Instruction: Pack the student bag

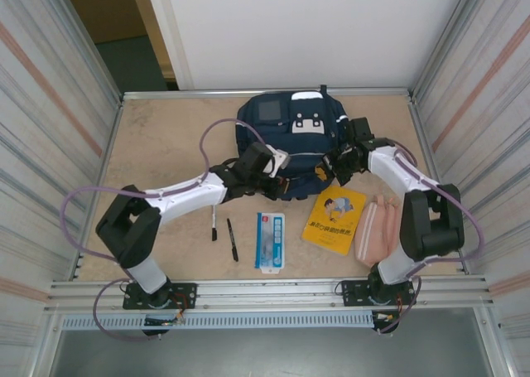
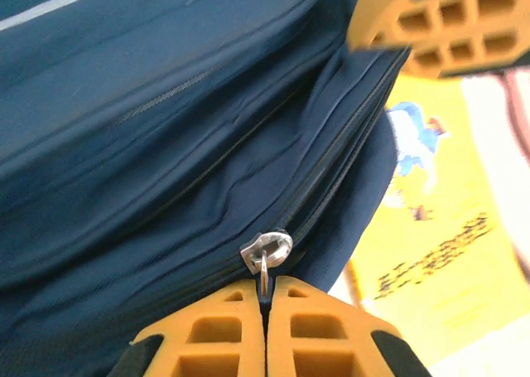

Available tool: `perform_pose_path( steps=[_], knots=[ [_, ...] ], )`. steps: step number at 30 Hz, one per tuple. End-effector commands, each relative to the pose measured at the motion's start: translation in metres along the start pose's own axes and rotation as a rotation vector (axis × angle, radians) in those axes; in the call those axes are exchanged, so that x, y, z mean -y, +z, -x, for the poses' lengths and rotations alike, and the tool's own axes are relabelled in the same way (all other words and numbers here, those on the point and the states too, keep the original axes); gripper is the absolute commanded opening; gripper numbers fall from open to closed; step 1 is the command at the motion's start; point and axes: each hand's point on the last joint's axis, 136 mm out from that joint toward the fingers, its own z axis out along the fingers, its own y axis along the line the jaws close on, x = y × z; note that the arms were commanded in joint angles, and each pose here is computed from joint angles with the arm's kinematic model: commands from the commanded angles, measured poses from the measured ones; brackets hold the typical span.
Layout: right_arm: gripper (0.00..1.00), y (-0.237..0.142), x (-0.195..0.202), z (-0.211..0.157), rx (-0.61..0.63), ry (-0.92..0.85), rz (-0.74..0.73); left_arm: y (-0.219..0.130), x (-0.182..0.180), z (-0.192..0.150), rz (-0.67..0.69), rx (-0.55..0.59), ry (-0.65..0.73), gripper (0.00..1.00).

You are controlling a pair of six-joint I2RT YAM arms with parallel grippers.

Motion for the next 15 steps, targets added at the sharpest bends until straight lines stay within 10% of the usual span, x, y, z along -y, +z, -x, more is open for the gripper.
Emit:
perform_pose_path(
  steps=[1, 5, 9, 15],
  knots=[
    [0.00, -0.001, -0.029, 0.014, -0.049, -0.143, 0.109, -0.021, -0.028, -0.020, 0.124, -0.039, 0.056, 0.00],
    [0.00, 0.005, -0.033, 0.032, -0.046, -0.185, 0.123, -0.026, -0.031, -0.025, 0.108, -0.028, 0.013, 0.00],
    [0.32, 0.009, -0.031, 0.037, -0.042, -0.187, 0.113, -0.020, -0.017, -0.011, 0.051, 0.007, -0.020, 0.00],
    [0.42, -0.023, -0.008, 0.019, 0.029, -0.105, 0.043, 0.013, 0.022, 0.016, -0.021, 0.026, 0.024, 0.00]
  ],
)
